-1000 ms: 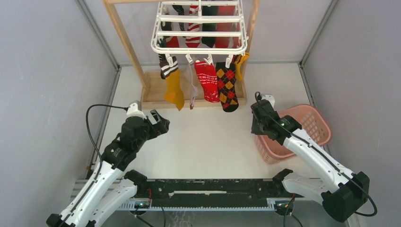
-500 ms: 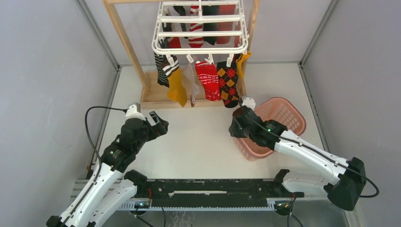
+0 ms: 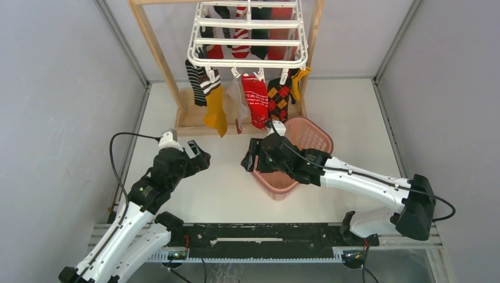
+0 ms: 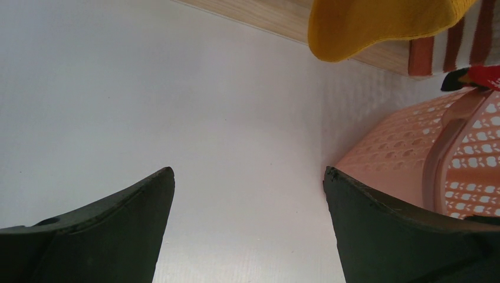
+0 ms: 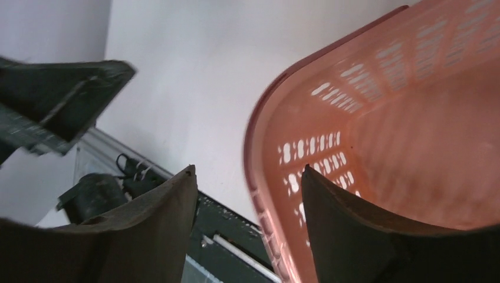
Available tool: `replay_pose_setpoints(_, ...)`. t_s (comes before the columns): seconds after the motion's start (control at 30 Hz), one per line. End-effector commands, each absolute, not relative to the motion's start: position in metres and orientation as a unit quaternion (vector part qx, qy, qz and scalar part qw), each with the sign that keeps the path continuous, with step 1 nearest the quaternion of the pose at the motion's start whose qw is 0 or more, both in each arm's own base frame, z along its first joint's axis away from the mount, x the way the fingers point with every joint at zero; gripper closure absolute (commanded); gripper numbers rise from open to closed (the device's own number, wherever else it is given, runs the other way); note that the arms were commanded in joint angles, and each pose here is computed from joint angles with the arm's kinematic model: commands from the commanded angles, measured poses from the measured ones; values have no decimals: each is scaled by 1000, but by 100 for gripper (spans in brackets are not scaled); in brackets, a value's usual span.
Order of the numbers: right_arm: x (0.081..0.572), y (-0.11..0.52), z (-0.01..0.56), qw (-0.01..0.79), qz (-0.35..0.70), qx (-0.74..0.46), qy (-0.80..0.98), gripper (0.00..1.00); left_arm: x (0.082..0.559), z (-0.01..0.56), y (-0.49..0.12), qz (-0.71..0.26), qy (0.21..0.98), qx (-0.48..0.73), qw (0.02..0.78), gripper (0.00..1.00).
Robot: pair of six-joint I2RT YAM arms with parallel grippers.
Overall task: Remove the socks clipped to the hanger
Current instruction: Move the bin to the center of the board.
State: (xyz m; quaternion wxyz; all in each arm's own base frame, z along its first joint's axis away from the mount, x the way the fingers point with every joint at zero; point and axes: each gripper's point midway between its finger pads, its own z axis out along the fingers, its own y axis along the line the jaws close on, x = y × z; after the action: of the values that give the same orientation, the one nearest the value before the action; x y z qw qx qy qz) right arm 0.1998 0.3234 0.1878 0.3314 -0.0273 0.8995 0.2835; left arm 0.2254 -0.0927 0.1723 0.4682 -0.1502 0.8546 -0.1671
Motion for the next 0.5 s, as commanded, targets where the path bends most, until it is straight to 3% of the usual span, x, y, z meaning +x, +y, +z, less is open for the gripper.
replay_pose_setpoints(0.0,197,341,244,350,346,-37,870,25,231,180,-93,-172,843,-155,485,0)
replay_pose_setpoints(0.23,203,276,279,405,280,-71,868,21,230,180,-94,-173,844,-153,485,0)
replay_pose_setpoints(0.47,260,169,275,459,190,-18,868,23,231,180,-95,-177,843,-151,486,0)
